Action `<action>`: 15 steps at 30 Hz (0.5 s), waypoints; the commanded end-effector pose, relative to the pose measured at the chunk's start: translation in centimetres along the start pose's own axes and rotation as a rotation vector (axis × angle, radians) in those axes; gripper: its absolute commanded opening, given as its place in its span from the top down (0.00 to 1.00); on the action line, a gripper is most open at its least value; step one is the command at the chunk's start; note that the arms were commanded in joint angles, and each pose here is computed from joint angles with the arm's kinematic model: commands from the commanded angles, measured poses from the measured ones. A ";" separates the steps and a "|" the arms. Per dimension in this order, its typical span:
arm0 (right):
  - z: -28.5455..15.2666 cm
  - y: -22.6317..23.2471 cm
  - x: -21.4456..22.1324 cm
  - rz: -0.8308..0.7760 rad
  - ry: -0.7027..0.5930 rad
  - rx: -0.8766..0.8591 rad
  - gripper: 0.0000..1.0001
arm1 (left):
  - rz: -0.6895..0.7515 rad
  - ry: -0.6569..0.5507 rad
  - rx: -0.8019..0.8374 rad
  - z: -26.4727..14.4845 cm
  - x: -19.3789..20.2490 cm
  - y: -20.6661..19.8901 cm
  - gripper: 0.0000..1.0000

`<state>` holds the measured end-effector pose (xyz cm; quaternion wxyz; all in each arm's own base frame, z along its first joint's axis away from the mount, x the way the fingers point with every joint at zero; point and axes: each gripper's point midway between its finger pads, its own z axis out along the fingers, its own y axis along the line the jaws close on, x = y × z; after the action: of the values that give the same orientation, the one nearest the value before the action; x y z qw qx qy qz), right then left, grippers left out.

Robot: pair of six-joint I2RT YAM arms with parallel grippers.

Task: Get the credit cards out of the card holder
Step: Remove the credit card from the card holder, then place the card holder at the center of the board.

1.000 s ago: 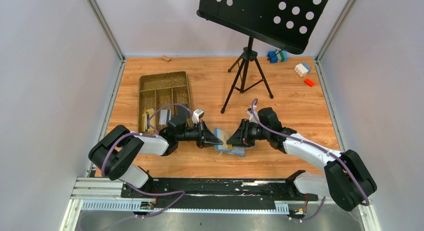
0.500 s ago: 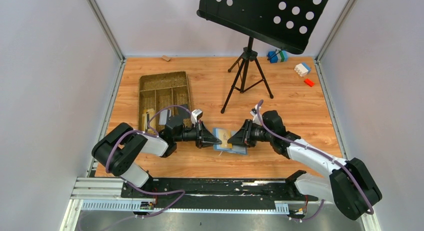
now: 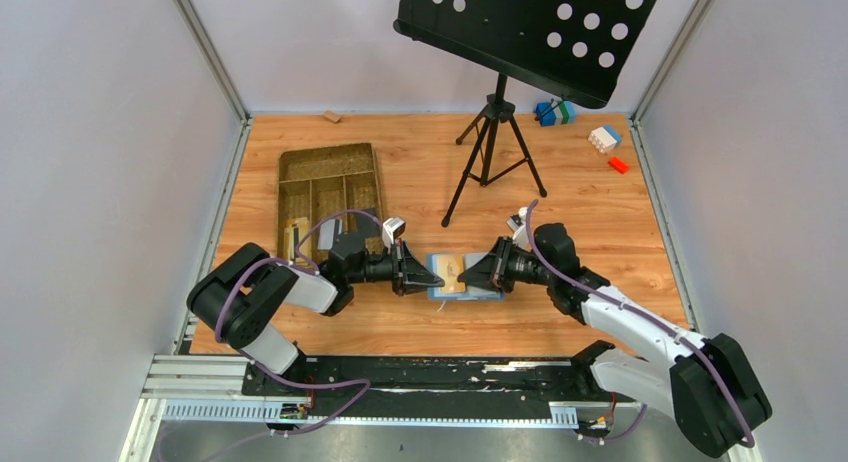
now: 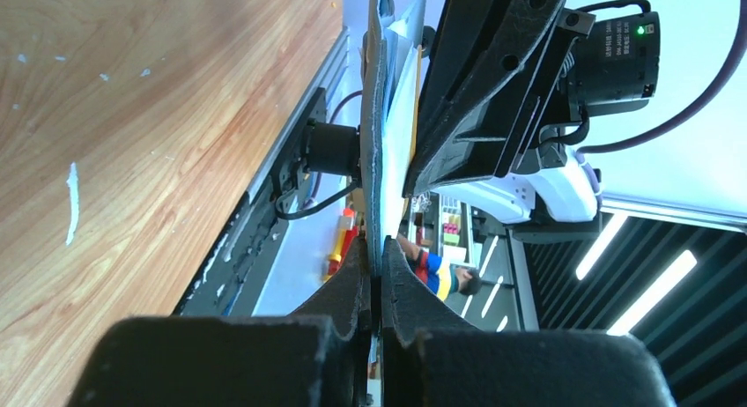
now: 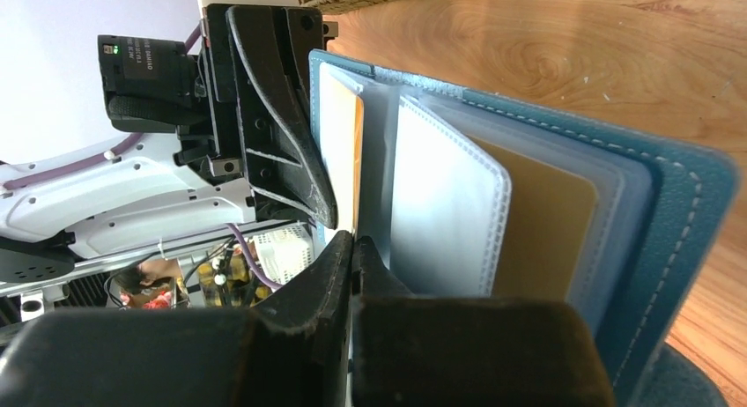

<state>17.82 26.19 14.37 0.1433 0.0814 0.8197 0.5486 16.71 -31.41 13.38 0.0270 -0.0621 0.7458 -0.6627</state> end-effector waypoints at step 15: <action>-3.9 -2.3 -1.6 -0.075 -0.092 0.122 1.00 | 0.057 -0.030 -0.209 -0.5 -0.1 4.3 0.96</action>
<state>17.79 21.67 12.77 0.1692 0.1152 0.8432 0.4971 16.43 -30.73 10.27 0.0319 -0.0863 0.7795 -0.6196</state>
